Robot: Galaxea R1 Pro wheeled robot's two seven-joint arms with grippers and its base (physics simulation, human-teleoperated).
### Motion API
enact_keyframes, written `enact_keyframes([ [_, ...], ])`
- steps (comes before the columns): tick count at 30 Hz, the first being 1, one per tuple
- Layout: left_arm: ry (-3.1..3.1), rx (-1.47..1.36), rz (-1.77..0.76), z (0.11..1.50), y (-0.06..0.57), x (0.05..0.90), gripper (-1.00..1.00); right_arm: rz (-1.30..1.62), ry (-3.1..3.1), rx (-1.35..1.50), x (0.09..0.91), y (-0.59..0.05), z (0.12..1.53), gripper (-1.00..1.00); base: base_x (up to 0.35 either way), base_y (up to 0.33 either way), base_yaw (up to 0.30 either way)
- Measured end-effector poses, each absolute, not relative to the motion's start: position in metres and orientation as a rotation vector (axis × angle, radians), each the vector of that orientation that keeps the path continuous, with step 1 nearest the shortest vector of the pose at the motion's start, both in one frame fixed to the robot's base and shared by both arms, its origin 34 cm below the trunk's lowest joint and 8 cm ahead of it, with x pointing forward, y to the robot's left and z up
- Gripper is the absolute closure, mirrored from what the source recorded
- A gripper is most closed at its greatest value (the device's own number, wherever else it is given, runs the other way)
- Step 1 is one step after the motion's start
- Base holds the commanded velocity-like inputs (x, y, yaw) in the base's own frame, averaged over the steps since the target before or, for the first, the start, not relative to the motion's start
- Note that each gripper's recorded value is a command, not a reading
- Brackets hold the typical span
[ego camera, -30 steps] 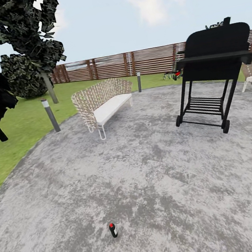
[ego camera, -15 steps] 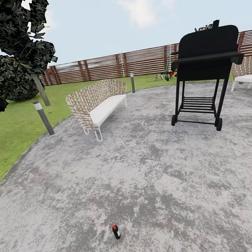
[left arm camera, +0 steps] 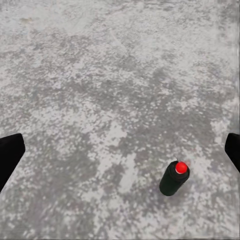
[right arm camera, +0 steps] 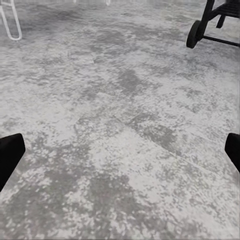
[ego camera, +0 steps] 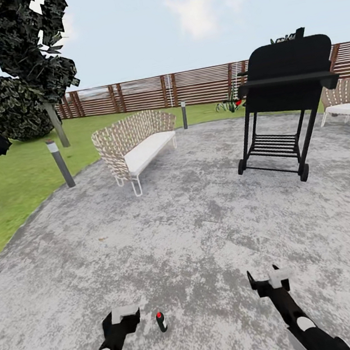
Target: In the garden, pick up the pesticide atomizer on the floor and spray pesticide onto both trees until each tree trunk is fully covered.
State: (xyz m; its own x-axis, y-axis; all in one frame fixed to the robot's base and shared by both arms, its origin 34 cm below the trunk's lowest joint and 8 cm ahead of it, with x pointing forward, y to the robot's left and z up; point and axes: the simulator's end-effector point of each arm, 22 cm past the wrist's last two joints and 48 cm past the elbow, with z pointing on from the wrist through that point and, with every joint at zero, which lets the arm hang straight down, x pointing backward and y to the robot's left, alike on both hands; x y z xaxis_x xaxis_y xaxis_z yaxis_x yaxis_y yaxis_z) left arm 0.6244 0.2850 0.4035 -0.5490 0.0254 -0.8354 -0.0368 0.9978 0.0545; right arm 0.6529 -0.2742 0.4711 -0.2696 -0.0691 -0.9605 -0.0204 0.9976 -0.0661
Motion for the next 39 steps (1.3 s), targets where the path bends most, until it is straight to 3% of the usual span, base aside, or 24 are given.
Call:
enact_keyframes([
  [15, 2.166, 0.021, 0.094, 0.364, 0.287, 0.615, -1.0, -0.062, 1.877, -0.06, 0.638, -0.283, 0.424, -1.0, 0.0, 0.0, -0.015],
  [39, 2.189, -0.023, 0.086, 0.297, 0.291, 0.595, -1.0, -0.06, 1.905, -0.063, 0.62, -0.281, 0.355, -1.0, 0.0, 0.0, -0.222],
])
